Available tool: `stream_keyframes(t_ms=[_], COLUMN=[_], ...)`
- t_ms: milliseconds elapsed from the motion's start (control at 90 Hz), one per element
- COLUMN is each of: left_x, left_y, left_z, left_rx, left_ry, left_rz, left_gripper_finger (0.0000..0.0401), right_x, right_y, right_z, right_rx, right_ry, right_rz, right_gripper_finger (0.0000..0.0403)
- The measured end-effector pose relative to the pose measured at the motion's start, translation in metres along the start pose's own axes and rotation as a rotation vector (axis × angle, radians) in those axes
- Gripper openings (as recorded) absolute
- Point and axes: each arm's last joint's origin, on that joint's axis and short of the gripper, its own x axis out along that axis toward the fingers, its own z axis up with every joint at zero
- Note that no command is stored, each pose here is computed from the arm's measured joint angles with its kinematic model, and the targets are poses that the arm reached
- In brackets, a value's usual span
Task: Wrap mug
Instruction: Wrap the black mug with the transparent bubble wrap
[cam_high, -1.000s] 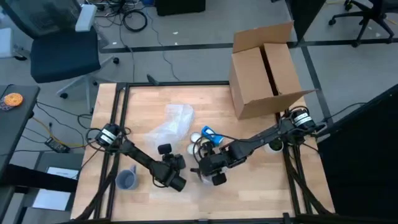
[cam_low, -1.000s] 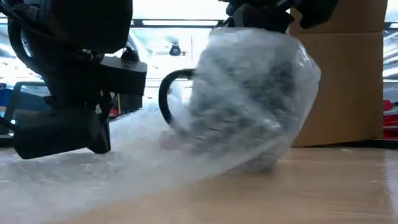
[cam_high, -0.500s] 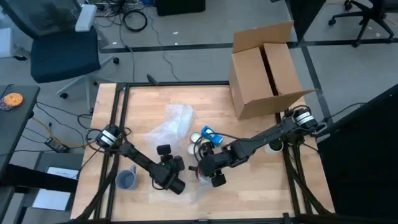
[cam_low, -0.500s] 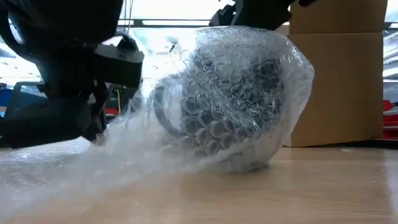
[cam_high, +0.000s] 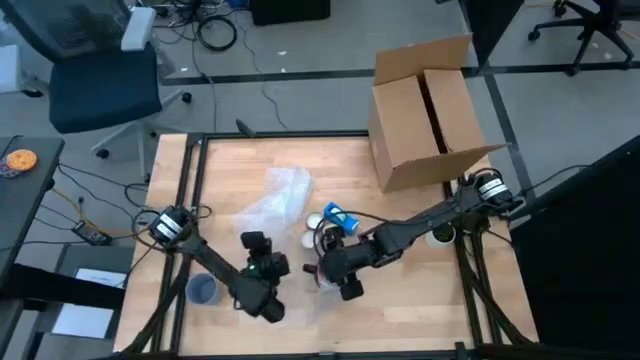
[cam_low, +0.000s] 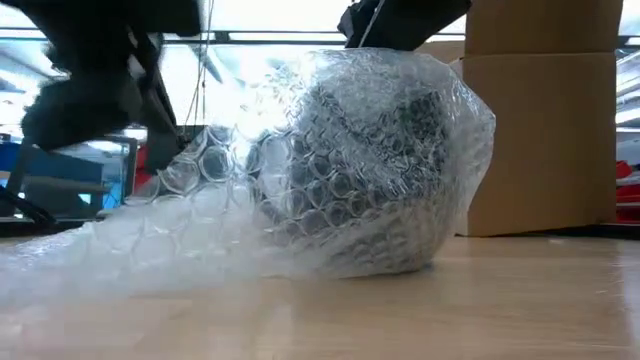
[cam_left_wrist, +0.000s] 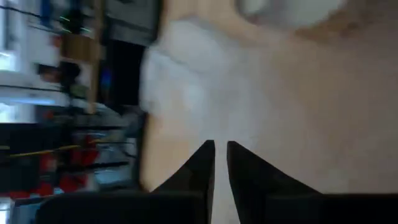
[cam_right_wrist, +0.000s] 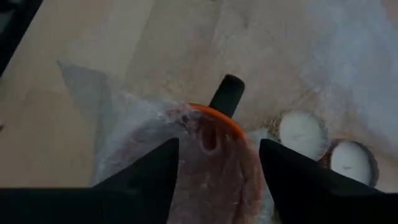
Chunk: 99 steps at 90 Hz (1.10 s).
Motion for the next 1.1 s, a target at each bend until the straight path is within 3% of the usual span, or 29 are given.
stream_keyframes(t_ms=[133, 289, 489, 667, 856, 1100], left_x=[-0.026, -0.054, -0.089, -0.114, -0.109, -0.102], left_y=[-0.003, -0.005, -0.013, -0.028, -0.033, -0.042], left_z=[-0.019, -0.039, -0.058, -0.056, -0.062, -0.063], left_rx=[0.009, 0.026, -0.033, -0.186, -0.231, -0.287], left_ry=[-0.102, -0.116, -0.047, -0.070, -0.068, -0.183], left_rz=[-0.072, -0.185, -0.490, -0.772, -0.766, -0.735], left_gripper_finger=[0.0029, 0.0029, 0.0029, 0.0029, 0.0041, 0.0072], right_x=[-0.019, -0.040, -0.053, -0.057, -0.065, -0.066], right_y=[0.001, 0.006, 0.026, 0.048, 0.065, 0.082], right_z=[0.014, 0.025, 0.033, 0.038, 0.043, 0.040], right_rx=[-0.001, -0.028, -0.039, -0.047, -0.052, -0.015], right_ry=[-0.077, -0.135, -0.230, -0.310, -0.393, -0.450], right_rz=[-0.006, -0.066, -0.086, -0.066, -0.080, -0.038], right_gripper_finger=[0.0203, 0.0200, 0.0199, 0.0199, 0.0199, 0.0199])
